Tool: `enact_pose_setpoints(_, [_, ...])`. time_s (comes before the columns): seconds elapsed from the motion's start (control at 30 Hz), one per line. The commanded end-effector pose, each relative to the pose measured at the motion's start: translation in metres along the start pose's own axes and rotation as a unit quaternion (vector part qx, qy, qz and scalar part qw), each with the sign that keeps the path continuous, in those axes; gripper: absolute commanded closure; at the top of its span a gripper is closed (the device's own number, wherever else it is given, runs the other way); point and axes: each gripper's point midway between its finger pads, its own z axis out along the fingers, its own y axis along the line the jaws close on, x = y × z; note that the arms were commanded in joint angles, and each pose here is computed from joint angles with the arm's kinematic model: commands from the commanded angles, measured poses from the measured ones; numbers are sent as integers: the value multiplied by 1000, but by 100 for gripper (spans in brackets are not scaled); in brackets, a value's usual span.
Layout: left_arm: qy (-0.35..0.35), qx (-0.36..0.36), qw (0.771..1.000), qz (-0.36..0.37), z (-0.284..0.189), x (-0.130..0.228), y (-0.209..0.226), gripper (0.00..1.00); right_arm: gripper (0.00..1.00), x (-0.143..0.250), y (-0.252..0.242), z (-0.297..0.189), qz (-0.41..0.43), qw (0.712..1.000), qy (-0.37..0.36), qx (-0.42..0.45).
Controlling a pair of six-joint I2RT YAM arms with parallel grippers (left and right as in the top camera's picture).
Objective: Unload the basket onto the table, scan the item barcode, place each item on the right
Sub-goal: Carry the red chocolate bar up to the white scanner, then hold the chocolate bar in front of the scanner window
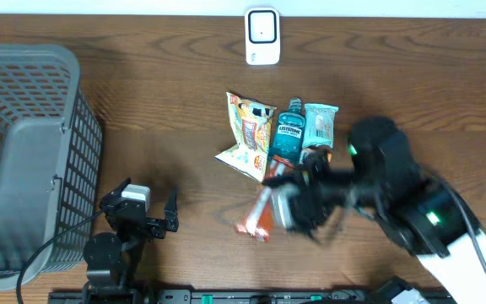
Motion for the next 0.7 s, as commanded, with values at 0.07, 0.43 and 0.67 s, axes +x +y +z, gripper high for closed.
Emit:
enact_pose_setpoints(0.07, [21,1,1000,2,2,13,0,2,99,-25,-22,8,354,923,-131,-78])
enact_pose_setpoints(0.43, [21,1,1000,2,2,13,0,2,99,59,-95,44,623,751,-181,-125])
enact_pose_setpoints(0.67, [21,1,1000,2,2,13,0,2,99,132,-148,69,686,675,-243,-125])
